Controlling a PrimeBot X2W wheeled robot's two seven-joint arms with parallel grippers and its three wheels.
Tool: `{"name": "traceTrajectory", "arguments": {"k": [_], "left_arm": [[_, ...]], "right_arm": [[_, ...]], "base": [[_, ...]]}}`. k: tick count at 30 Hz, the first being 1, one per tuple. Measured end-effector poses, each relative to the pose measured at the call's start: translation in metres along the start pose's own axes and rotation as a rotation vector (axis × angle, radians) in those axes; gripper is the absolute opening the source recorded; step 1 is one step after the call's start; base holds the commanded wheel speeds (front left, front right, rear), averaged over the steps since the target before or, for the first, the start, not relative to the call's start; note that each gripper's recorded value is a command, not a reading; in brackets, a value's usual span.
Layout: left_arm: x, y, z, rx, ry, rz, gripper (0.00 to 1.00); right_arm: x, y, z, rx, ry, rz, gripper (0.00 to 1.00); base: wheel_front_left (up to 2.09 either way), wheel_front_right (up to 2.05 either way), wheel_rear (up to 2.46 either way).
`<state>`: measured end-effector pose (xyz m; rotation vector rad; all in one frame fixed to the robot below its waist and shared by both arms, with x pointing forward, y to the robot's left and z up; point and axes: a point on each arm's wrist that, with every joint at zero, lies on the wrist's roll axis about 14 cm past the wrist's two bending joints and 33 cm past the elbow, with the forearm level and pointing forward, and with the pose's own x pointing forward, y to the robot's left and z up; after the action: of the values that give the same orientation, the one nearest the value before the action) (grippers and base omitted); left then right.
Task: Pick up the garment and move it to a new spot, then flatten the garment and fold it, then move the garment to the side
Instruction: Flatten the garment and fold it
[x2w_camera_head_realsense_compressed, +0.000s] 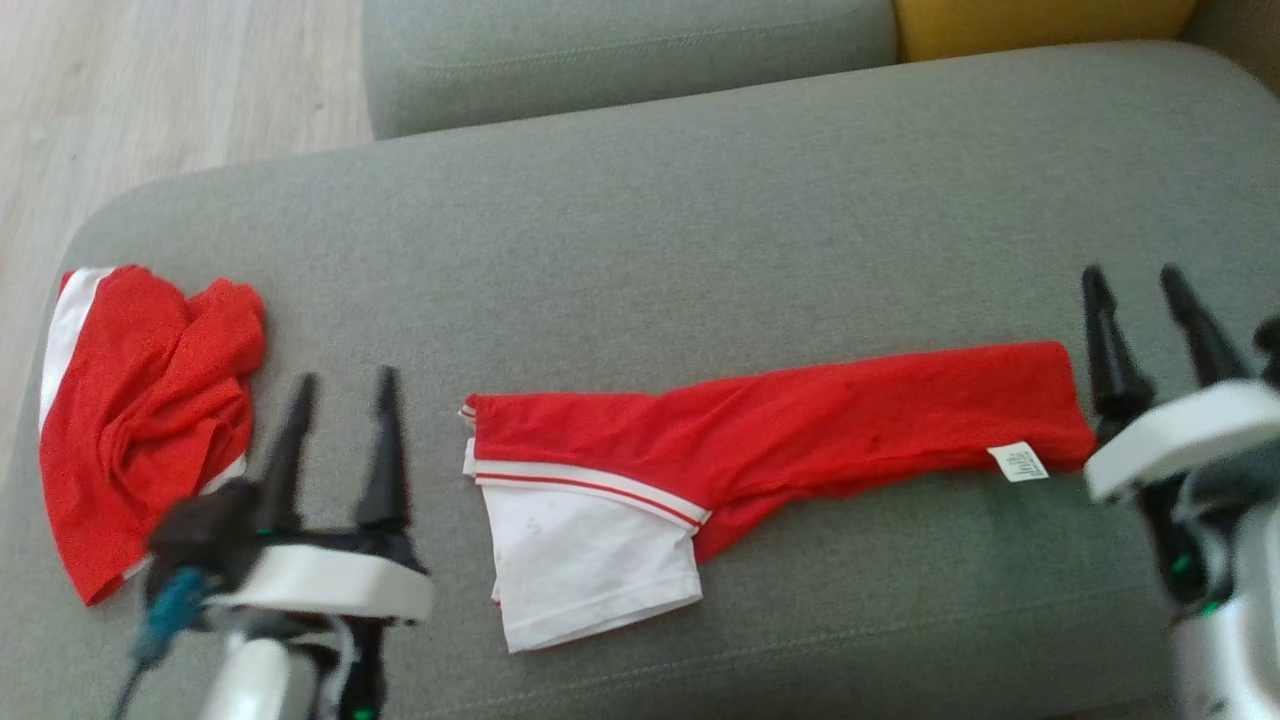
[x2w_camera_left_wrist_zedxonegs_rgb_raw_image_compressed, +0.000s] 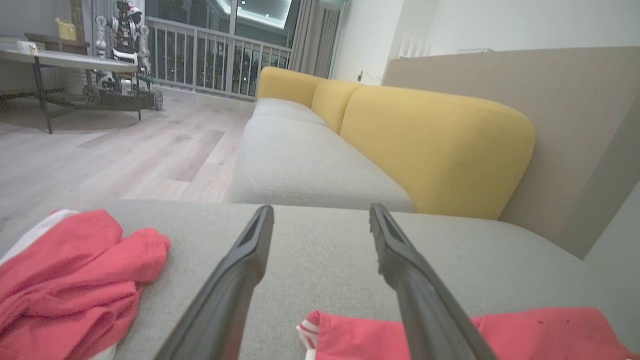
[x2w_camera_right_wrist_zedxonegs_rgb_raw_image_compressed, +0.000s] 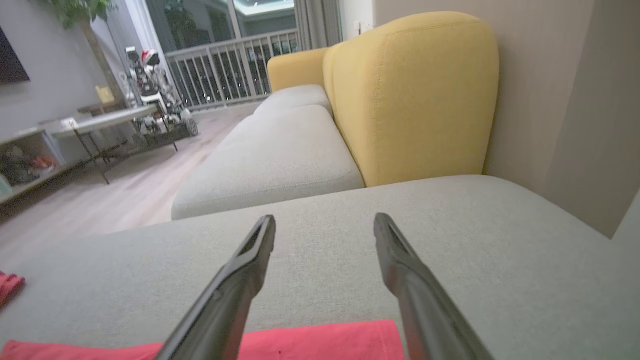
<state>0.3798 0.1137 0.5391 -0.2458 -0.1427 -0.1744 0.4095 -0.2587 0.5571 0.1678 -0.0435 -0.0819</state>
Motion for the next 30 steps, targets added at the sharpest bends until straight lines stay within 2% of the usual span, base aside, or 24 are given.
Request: {"name": "traceTrajectory", "arguments": {"k": [3,6,12,15,18,25,30], "left_arm": [[-0.002,0.013,0.015,-0.021,-0.053,0.061,1.0],[-0.01,0.018,0.008,-0.035,-0.036,0.087,1.0],[-0.019,0.013,-0.007,-0.033,0.012,0.061,1.0],[-0.019,0.008,-0.016,-0.026,0.04,0.042,1.0],[-0.015,0.006,-0.027,-0.031,0.071,0.036,1.0],[0.0,0.005,-0.04,-0.019,0.1,0.01,1.0],[0.008,0.015,-0.046,-0.037,0.109,0.034,1.0]], "right_arm": [[-0.019,0.006,-0.008,0.062,-0.031,-0.018,1.0],[-0.035,0.005,-0.027,0.084,-0.001,-0.04,1.0],[-0.045,-0.003,-0.049,0.078,0.054,-0.072,1.0],[-0.046,-0.018,-0.065,0.078,0.11,-0.124,1.0],[-0.035,-0.032,-0.087,0.099,0.202,-0.176,1.0],[0.006,-0.033,-0.111,0.119,0.326,-0.199,1.0],[0.018,-0.035,-0.138,0.056,0.442,-0.195,1.0]], "base": [[0.0,0.0,0.0],[0.0,0.0,0.0],[0.0,0.0,0.0],[0.0,0.0,0.0],[0.0,0.0,0.0],[0.0,0.0,0.0],[0.0,0.0,0.0]]}}
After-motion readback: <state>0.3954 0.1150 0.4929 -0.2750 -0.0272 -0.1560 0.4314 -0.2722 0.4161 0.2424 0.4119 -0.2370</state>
